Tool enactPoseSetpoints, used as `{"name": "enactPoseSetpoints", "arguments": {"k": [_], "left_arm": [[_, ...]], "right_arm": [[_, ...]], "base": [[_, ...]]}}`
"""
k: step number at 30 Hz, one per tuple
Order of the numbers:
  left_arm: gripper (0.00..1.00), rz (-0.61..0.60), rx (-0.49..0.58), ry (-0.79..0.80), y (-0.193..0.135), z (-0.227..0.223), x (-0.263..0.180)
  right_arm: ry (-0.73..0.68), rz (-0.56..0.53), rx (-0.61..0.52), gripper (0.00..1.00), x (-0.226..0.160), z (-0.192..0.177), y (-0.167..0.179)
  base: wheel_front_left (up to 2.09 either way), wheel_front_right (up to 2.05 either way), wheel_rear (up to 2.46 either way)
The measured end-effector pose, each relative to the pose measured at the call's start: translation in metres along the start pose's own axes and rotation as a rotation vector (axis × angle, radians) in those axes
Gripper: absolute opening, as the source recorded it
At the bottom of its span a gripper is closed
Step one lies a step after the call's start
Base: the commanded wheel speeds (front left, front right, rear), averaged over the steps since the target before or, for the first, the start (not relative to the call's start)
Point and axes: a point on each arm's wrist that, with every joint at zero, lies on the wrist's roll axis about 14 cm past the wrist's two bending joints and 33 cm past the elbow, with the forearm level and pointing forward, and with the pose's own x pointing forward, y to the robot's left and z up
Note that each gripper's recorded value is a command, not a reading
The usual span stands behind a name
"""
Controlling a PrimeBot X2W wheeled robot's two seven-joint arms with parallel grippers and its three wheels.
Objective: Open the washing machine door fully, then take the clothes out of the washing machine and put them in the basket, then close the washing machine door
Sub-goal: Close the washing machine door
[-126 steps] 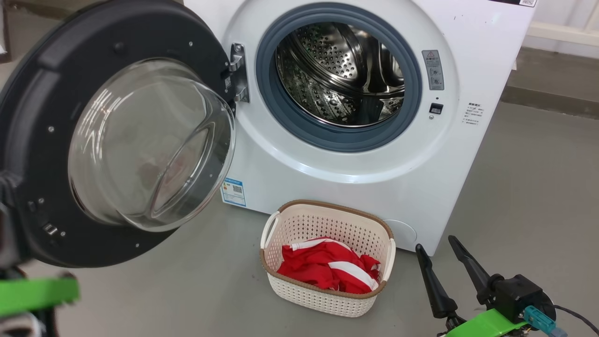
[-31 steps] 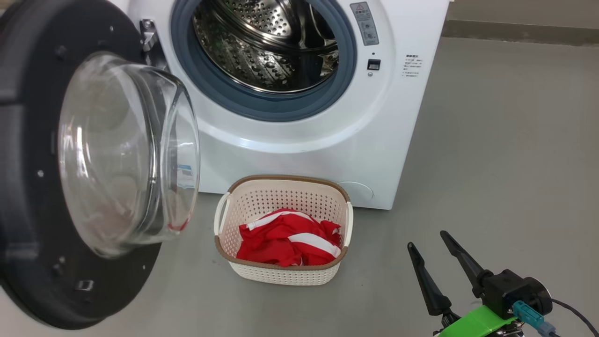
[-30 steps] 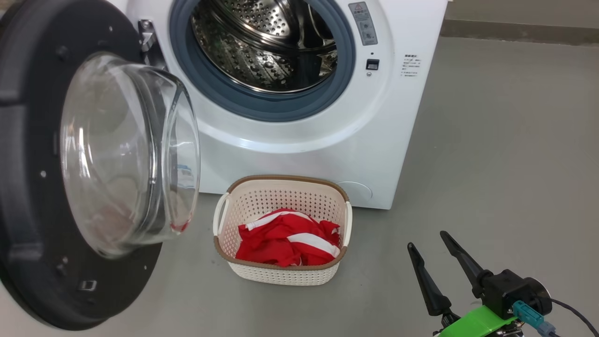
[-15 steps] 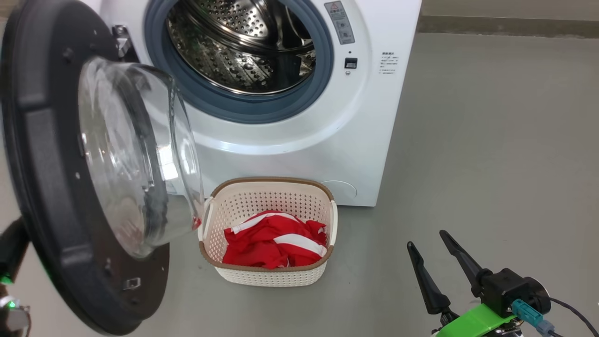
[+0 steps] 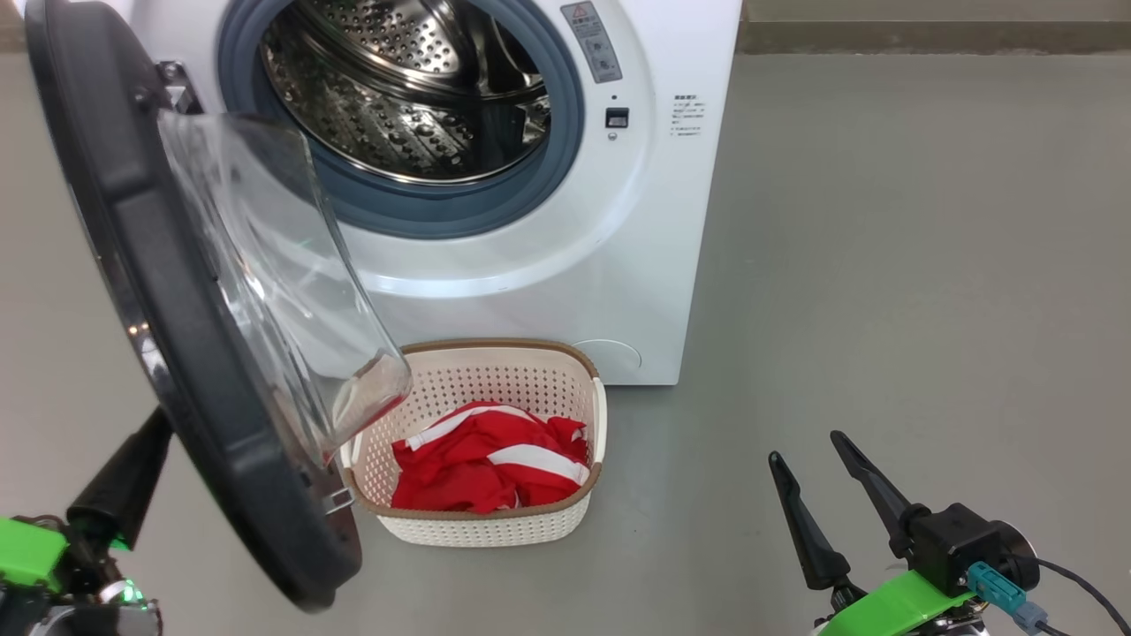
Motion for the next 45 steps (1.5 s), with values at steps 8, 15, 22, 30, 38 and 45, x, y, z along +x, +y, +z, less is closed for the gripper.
{"name": "enactPoseSetpoints", "arguments": {"k": [8, 15, 22, 30, 38, 45], "left_arm": [[0.0, -0.024, -0.026, 0.033, -0.003, -0.022, 0.009], [0.0, -0.033, -0.035, 0.05, -0.005, -0.034, 0.014], [0.0, -0.048, -0.047, 0.036, -0.008, -0.038, 0.017], [1.0, -0.1, -0.023, -0.055, -0.017, -0.022, 0.009], [1.0, -0.083, 0.401, -0.345, -0.013, 0.021, -0.016], [1.0, -0.088, 1.006, -0.452, -0.007, 0.007, -0.029]], "right_arm": [[-0.007, -0.024, -0.001, 1.0, -0.005, 0.002, -0.007], [-0.012, -0.035, -0.003, 1.0, -0.008, 0.004, -0.009], [-0.014, -0.04, -0.004, 1.0, -0.01, 0.005, -0.011], [-0.018, -0.038, 0.003, 1.0, -0.009, 0.006, -0.01], [-0.019, -0.037, 0.014, 1.0, -0.005, 0.006, -0.009], [-0.02, -0.026, 0.018, 1.0, -0.004, 0.006, -0.005]], "base": [[0.0, 0.0, 0.0], [0.0, 0.0, 0.0], [0.0, 0.0, 0.0], [0.0, 0.0, 0.0], [0.0, 0.0, 0.0], [0.0, 0.0, 0.0]]}}
